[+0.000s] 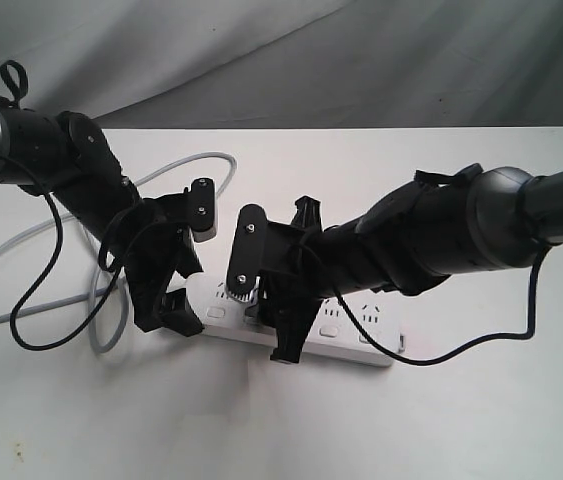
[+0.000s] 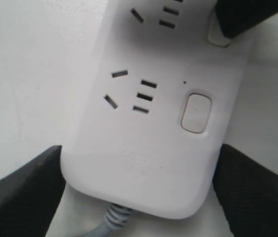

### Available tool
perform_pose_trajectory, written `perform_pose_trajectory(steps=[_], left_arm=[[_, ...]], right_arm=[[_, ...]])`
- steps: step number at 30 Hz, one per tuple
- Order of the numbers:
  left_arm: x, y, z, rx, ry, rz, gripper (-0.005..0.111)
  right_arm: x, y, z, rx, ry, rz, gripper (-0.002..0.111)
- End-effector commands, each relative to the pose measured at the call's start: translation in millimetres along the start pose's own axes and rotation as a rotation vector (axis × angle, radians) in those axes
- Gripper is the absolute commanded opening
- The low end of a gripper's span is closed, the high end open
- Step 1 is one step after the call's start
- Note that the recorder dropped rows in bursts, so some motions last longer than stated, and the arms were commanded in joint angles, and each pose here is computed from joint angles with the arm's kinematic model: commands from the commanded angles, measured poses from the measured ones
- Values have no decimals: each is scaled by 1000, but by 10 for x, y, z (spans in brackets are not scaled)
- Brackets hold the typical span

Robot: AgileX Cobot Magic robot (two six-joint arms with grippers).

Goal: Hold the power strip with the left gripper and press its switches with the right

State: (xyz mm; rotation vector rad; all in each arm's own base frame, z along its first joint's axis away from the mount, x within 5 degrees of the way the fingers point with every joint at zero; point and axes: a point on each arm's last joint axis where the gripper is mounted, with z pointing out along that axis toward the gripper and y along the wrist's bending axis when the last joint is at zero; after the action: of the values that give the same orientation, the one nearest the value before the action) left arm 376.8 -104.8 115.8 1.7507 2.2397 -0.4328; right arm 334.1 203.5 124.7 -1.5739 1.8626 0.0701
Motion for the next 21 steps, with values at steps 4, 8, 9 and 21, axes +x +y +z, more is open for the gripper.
perform_pose_trajectory(steps=[4,8,9,21], left_arm=[[-10,0,16,0,-3,-10,73],[-10,0,16,0,-3,-10,73],[-10,0,16,0,-3,-10,73],[-10,0,16,0,-3,-10,73]], right_arm=[[98,82,122,-54,19,-9,57],[98,84,122,-56,18,-9,57],[98,84,122,-56,18,-9,57],[170,172,215,-102,34,-9,57]])
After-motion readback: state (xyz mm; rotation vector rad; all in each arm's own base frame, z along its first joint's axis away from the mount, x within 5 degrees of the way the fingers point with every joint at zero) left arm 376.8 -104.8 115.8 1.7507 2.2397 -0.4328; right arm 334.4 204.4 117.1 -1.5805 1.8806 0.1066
